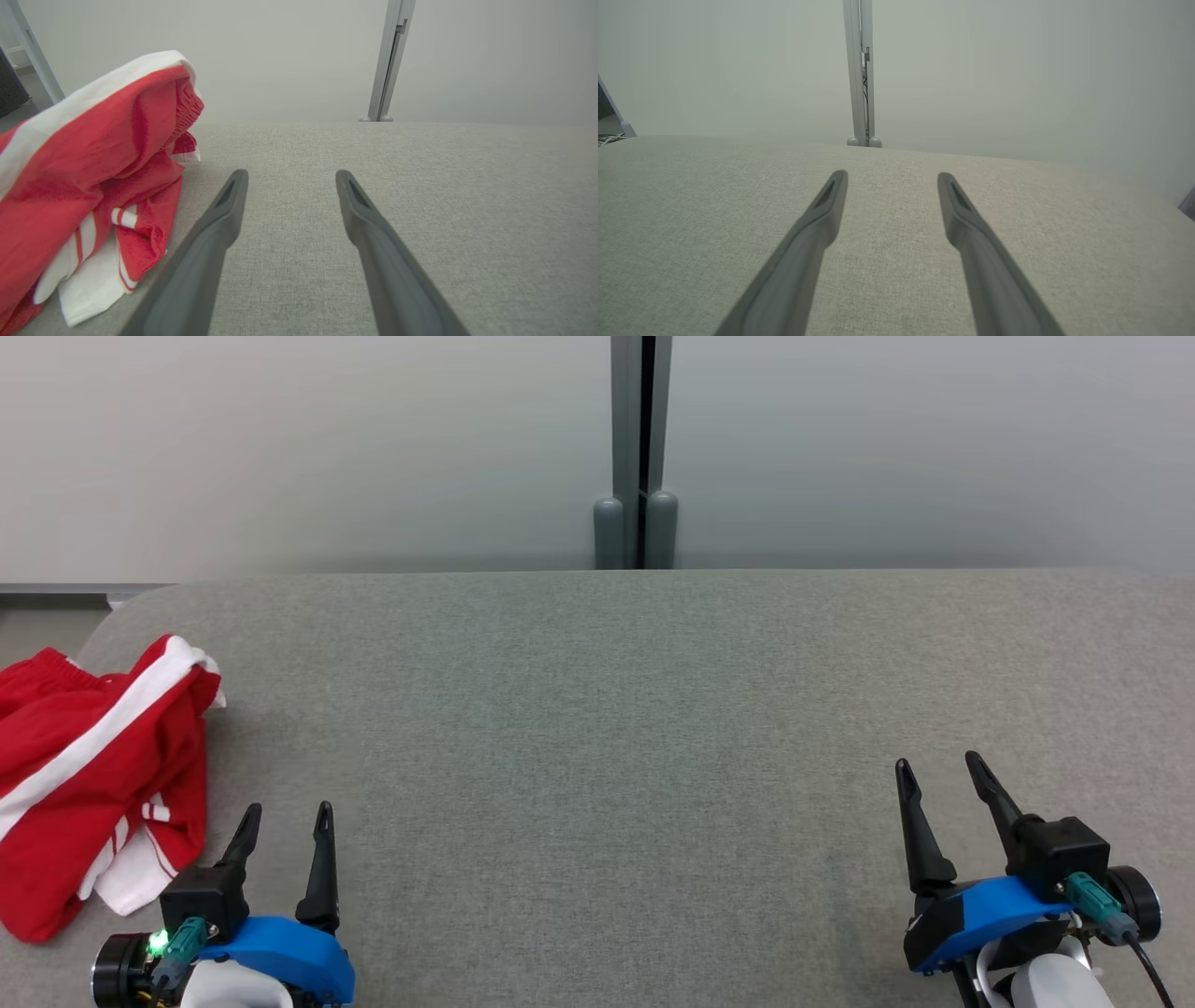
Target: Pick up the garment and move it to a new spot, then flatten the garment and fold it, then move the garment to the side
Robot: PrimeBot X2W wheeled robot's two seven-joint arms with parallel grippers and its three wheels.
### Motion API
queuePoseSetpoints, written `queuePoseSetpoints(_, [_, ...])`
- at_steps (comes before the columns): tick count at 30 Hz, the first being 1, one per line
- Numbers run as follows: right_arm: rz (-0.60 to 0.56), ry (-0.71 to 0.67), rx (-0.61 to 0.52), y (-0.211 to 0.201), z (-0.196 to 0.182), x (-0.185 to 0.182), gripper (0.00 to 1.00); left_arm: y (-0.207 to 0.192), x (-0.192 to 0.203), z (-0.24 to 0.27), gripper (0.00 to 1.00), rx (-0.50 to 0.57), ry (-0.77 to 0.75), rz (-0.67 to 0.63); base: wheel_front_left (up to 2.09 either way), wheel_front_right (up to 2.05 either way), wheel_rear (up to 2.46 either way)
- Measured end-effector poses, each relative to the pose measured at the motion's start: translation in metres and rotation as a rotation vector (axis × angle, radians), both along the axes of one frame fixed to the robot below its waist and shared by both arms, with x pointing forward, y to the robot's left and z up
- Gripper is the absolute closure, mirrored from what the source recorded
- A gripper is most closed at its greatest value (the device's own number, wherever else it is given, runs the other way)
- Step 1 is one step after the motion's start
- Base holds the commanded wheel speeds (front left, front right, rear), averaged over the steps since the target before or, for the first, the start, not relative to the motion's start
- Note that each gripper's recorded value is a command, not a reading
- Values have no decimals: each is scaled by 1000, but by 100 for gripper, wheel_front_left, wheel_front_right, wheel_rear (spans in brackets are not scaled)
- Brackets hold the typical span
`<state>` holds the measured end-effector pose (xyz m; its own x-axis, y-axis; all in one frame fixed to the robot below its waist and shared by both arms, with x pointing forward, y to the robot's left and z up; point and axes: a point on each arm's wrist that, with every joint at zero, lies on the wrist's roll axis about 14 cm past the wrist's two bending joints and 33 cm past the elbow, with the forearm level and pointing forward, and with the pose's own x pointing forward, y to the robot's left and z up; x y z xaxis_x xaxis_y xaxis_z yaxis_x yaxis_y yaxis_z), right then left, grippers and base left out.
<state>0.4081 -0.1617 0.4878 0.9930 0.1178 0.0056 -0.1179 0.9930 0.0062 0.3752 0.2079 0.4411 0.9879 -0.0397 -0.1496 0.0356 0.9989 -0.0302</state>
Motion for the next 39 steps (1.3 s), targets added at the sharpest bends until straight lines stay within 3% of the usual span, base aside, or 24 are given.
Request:
queuePoseSetpoints(9, [126,3,11,47,-1,14,0,42,-26,1,0,-5,1,130,0,0,0])
queuePoseSetpoints(23, [387,24,14,148,-7,29,0,125,-101,0,0,5,12,417,0,0,0])
queuePoseSetpoints(39, [549,61,28,212,-20,29,0,160,-153,-6,0,4,45,591,0,0,0])
